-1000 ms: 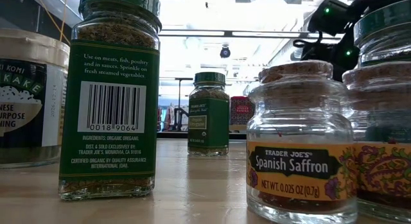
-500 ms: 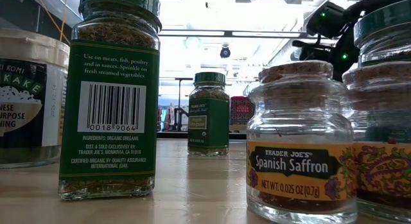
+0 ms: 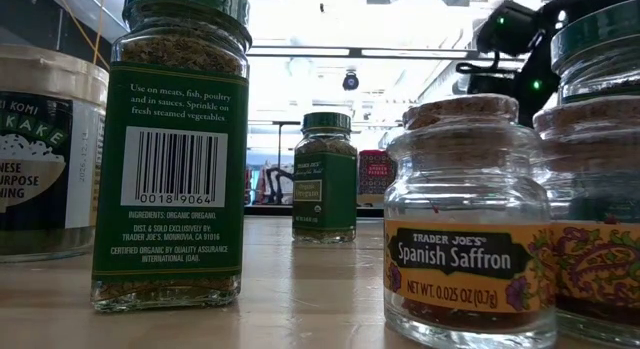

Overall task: Shelf spices
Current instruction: Put the top right green seasoning bottle on the shelf

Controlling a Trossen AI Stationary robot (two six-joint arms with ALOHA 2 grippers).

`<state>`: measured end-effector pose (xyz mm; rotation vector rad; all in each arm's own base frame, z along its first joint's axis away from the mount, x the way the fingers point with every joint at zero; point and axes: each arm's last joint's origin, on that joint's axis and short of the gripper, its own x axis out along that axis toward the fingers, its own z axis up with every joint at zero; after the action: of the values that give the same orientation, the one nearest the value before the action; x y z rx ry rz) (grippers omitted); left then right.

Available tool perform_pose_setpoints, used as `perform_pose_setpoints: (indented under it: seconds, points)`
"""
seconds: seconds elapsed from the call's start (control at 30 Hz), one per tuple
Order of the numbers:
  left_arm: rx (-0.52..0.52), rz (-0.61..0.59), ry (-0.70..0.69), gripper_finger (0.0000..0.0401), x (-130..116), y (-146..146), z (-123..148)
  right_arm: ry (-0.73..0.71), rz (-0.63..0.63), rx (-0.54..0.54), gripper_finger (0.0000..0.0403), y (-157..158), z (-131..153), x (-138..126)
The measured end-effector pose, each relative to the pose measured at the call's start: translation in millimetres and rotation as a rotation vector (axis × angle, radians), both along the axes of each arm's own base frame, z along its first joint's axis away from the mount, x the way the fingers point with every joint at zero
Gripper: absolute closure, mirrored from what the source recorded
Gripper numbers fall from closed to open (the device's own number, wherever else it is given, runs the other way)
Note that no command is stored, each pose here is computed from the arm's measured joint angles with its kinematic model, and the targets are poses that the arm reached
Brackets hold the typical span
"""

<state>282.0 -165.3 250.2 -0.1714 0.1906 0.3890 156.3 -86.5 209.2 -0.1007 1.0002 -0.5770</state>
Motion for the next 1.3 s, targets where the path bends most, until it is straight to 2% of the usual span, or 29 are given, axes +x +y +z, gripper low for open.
perform_pose_setpoints:
  seconds: [0.07, 0.17, 0.3, 0.43, 0.73, 0.87, 1.03, 1.3]
  points:
    - [0.0, 0.0, 0.0, 0.0142, 0.0, 0.0, 0.0, -0.012, -0.038, 0.018, 0.0268, 4.7, 10.4, 2.5]
    - [-0.002, 0.001, -0.003, 0.0142, 0.1, 0.0, 0.3, -0.062, -0.019, 0.026, 0.0268, 16.8, 32.6, 11.2]
    - [-0.007, 0.003, -0.012, 0.0142, 0.3, -0.2, 1.1, -0.148, 0.116, 0.034, 0.0268, 45.4, 58.9, 25.0]
    - [-0.012, -0.001, -0.017, 0.0142, 0.5, -0.5, 1.7, -0.271, 0.264, 0.069, 0.0269, 86.2, 71.1, 35.2]
    - [-0.046, -0.025, -0.036, 0.0142, 0.0, -3.4, 3.2, -0.552, 0.551, 0.093, 0.0281, 200.3, 71.6, 34.1]
    - [-0.06, -0.034, -0.054, 0.0142, -1.7, -7.2, 4.6, -0.643, 0.618, 0.123, 0.0281, 233.6, 68.3, 37.7]
    - [-0.085, -0.044, -0.083, 0.0142, 2.2, -13.5, -0.1, -0.735, 0.618, 0.154, 0.0281, 260.2, 56.9, 53.1]
    - [-0.119, -0.08, -0.078, 0.0142, 13.8, -22.7, -21.7, -0.822, 0.546, 0.071, 0.0281, 287.8, 32.0, 72.0]
